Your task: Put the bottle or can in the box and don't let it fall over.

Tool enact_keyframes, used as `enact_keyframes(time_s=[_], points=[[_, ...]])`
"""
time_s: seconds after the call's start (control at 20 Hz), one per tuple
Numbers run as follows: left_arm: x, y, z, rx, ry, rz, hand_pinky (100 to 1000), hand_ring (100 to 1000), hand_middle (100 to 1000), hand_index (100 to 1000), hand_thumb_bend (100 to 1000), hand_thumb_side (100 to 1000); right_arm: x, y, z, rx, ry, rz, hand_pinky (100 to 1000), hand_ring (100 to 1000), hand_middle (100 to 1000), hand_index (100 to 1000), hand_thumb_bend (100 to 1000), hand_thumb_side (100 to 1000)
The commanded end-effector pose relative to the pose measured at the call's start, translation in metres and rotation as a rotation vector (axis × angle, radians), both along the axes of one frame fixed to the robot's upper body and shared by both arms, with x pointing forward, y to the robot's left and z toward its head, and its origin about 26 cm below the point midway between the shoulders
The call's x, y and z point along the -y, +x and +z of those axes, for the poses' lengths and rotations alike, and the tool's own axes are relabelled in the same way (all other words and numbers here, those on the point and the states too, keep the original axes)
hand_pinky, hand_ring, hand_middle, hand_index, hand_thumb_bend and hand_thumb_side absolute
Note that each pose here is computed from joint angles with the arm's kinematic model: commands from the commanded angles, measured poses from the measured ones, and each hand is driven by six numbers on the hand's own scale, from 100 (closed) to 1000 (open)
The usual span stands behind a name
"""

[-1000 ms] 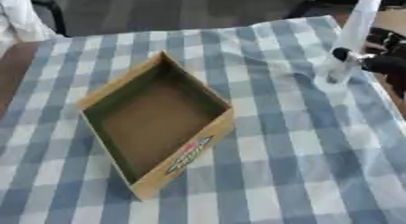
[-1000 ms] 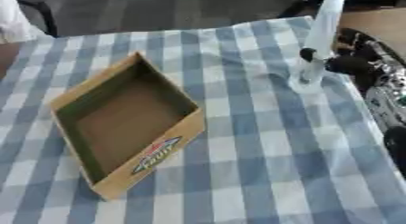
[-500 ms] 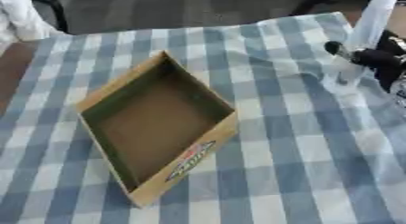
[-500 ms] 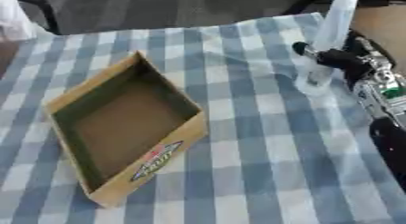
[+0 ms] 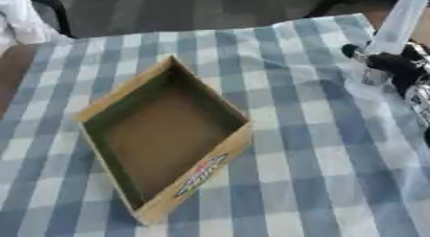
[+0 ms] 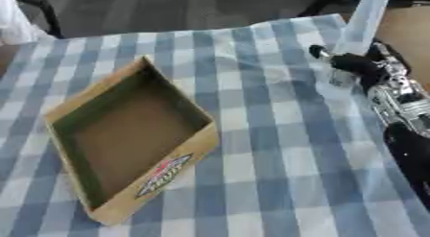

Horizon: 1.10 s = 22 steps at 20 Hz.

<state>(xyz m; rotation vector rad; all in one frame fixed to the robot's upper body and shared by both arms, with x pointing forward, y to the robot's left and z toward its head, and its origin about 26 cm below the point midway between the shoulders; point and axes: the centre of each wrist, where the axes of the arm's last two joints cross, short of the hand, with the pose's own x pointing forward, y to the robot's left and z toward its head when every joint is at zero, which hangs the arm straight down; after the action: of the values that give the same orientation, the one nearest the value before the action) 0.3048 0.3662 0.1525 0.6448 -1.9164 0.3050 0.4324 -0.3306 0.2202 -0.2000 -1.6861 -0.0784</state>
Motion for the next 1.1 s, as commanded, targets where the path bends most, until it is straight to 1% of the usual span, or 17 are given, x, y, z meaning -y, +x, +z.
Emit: enact_keyframes(time_s=[0.05, 0.1, 0.15, 0.2, 0.3, 0.4, 0.65, 0.9, 1.1], points=[[-0.002, -0.001, 0.010, 0.027, 0.015, -0.007, 921, 879, 782, 792, 537, 263, 0.000, -0.002, 0.017, 0.050, 0.014, 0.002, 924, 779, 333, 305, 100, 100], [-0.002, -0.001, 0.010, 0.027, 0.014, -0.007, 921, 879, 782, 792, 535, 262, -0.001, -0.002, 0.016, 0.057, 0.015, 0.000, 923, 732, 261, 211, 100, 100], [-0.002, -0.001, 0.009, 0.025, 0.014, -0.007, 921, 879, 782, 791, 534, 262, -0.002, -0.003, 0.017, 0.070, 0.006, 0.001, 922, 705, 238, 188, 100, 100], [-0.002, -0.001, 0.009, 0.024, 0.016, -0.005, 921, 879, 782, 791, 534, 262, -0.003, -0.004, 0.018, 0.083, -0.005, 0.003, 917, 640, 190, 151, 100, 100], [-0.002, -0.001, 0.009, 0.024, 0.016, -0.004, 921, 879, 781, 788, 530, 261, -0.005, -0.005, 0.018, 0.105, -0.033, 0.010, 904, 552, 134, 106, 100, 100], [-0.002, -0.001, 0.009, 0.024, 0.015, -0.004, 922, 879, 781, 787, 527, 263, -0.006, -0.006, 0.019, 0.120, -0.059, 0.015, 901, 496, 110, 100, 100, 100], [-0.003, -0.002, 0.008, 0.023, 0.013, -0.003, 923, 880, 781, 784, 519, 271, -0.007, -0.008, 0.021, 0.161, -0.128, 0.030, 896, 447, 100, 100, 100, 100], [-0.003, -0.002, 0.008, 0.025, 0.012, -0.002, 924, 881, 782, 785, 514, 272, -0.008, -0.010, 0.024, 0.205, -0.148, 0.021, 890, 426, 100, 100, 100, 100], [-0.004, -0.003, 0.009, 0.026, 0.017, 0.003, 925, 881, 782, 785, 510, 271, -0.018, -0.017, 0.040, 0.279, -0.163, 0.050, 887, 422, 100, 100, 100, 104]])
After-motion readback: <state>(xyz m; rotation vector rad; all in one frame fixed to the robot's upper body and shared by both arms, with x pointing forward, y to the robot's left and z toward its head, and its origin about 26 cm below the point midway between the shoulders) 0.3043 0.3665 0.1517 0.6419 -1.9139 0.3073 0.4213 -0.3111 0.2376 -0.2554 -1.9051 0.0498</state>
